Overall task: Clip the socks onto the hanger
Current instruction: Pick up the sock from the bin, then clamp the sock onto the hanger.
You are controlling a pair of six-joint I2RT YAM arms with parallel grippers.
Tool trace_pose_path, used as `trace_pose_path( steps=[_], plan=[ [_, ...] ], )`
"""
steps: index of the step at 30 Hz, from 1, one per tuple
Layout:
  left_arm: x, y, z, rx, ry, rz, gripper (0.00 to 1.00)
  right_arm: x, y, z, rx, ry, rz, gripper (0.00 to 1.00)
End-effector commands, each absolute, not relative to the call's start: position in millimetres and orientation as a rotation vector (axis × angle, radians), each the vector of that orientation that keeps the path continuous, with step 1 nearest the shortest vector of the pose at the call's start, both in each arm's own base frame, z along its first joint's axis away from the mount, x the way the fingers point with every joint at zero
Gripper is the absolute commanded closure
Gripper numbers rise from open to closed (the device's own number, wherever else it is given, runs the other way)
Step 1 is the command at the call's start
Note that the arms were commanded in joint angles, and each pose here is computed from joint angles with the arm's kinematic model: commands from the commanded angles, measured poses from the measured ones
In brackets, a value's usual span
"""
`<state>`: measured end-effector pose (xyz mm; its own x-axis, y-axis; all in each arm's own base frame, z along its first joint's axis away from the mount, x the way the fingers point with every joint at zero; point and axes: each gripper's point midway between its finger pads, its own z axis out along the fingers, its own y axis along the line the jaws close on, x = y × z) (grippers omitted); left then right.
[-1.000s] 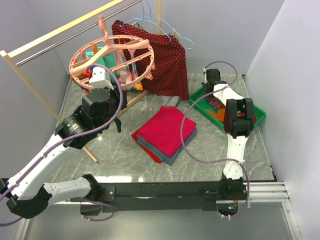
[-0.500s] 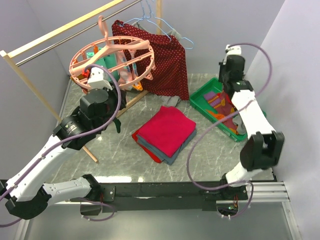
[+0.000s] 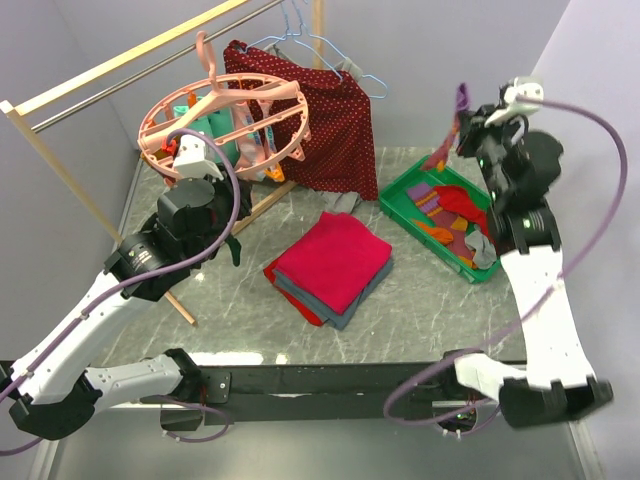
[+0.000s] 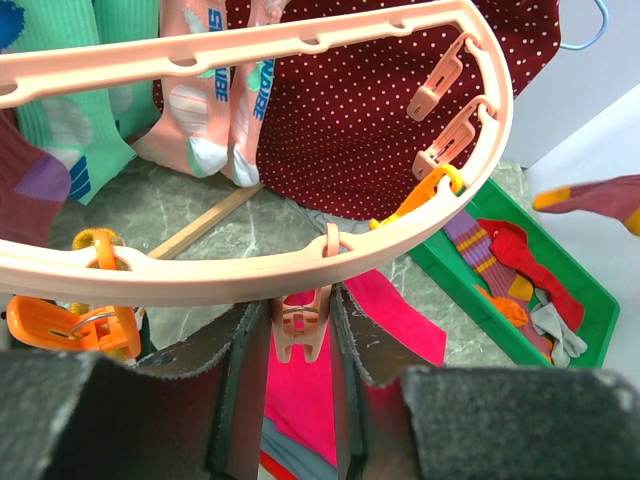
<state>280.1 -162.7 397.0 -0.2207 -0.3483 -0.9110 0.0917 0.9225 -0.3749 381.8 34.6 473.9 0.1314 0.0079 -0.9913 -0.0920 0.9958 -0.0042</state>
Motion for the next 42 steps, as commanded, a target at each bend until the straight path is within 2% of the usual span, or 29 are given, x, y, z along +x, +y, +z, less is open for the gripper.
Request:
trace_pose_path(
  steps=[1,10,18,31,42],
  plan=[
    [280,-164,412,-0.192,1.714,-0.439,0.99,339,111,491,-0.282,1.314,0.401,1.0],
    [282,-167,415,-0.198,1.702,-0.456,0.99,263,231,463,-0.528,1.226,0.889,1.0],
    [281,-169,420,-0.204,1.694,-0.479,0.99,239,306,422,-0.584,1.277,1.113,1.0],
    [281,-169,423,-0.213,1.685,-0.493,0.99,239,378,381,-0.639,1.347,1.267,1.0],
    [279,-171,425,-0.217,1.681,-0.512,0.99,243,401,372,-0.664,1.357,1.279,1.0]
  ],
)
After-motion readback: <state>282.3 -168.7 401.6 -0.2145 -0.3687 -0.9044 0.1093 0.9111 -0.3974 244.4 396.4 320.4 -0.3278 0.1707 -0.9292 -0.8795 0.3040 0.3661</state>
